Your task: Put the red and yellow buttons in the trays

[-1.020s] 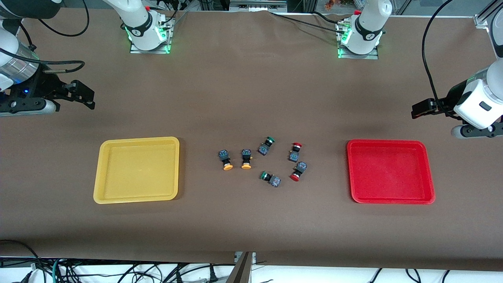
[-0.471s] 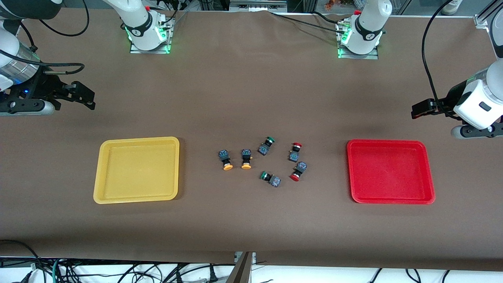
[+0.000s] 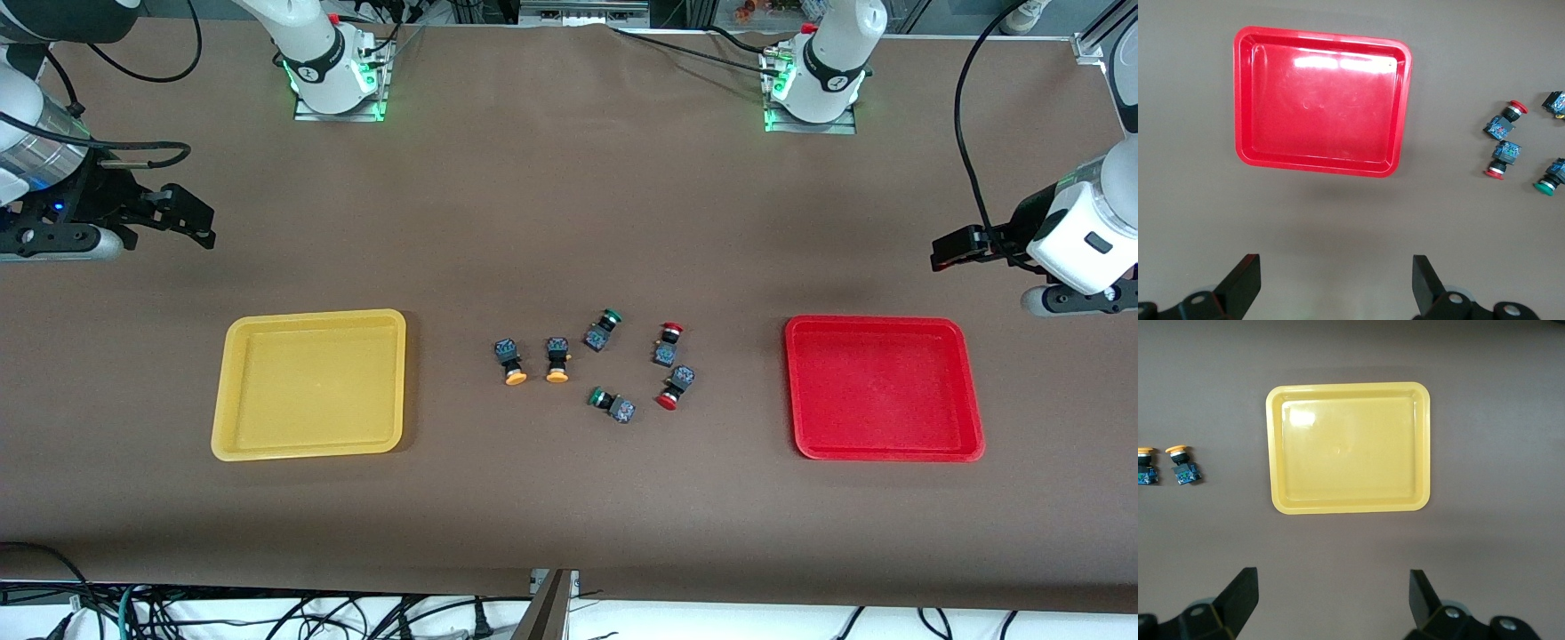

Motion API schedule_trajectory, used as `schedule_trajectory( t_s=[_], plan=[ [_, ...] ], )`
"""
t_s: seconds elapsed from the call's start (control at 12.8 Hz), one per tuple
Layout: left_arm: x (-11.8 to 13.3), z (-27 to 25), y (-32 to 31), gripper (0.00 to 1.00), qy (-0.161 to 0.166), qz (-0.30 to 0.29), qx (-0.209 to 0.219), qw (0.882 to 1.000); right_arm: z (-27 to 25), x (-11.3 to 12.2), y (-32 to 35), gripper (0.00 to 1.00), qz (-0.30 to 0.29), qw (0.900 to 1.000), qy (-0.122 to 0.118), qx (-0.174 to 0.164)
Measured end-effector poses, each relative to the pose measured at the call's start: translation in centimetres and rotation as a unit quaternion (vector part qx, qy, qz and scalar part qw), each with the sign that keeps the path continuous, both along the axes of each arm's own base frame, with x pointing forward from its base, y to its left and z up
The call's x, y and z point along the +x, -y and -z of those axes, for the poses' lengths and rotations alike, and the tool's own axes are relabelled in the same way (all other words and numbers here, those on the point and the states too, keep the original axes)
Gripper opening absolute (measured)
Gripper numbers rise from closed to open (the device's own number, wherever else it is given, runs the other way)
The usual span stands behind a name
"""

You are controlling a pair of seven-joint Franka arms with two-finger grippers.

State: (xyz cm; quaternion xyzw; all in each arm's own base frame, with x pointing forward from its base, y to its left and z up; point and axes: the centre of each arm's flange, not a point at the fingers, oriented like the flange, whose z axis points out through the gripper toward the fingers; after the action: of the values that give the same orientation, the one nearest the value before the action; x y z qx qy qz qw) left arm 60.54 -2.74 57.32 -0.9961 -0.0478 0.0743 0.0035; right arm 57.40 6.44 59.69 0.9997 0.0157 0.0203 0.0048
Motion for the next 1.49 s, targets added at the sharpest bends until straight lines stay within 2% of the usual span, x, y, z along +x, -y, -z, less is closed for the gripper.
schedule_trajectory(
  t_s=[0.39, 0.86, 1.02, 1.25, 1.49],
  plan=[
    [0.2, 0.1, -0.1, 1.0, 0.001, 0.0, 0.0, 1.0, 0.4, 0.2, 0.0, 1.0, -0.006, 1.0, -0.005, -0.001],
    [0.4, 0.2, -0.1, 1.0, 0.0, -0.001, 0.0, 1.0, 1.6, -0.3, 0.4, 1.0, -0.002, 0.999, -0.046, -0.006],
    [0.4, 0.2, -0.1, 1.0, 0.0, -0.001, 0.0, 1.0, 1.5, -0.3, -0.2, 1.0, -0.007, 0.999, -0.043, -0.006],
    [0.4, 0.3, -0.3, 1.0, 0.0, -0.003, 0.0, 1.0, 0.5, 0.0, -0.8, 1.0, -0.011, 1.0, -0.025, -0.003],
    [0.4, 0.3, -0.4, 1.0, -0.001, -0.003, 0.0, 1.0, 1.3, 1.6, -1.1, 1.0, -0.013, 1.0, -0.001, -0.002]
  ],
)
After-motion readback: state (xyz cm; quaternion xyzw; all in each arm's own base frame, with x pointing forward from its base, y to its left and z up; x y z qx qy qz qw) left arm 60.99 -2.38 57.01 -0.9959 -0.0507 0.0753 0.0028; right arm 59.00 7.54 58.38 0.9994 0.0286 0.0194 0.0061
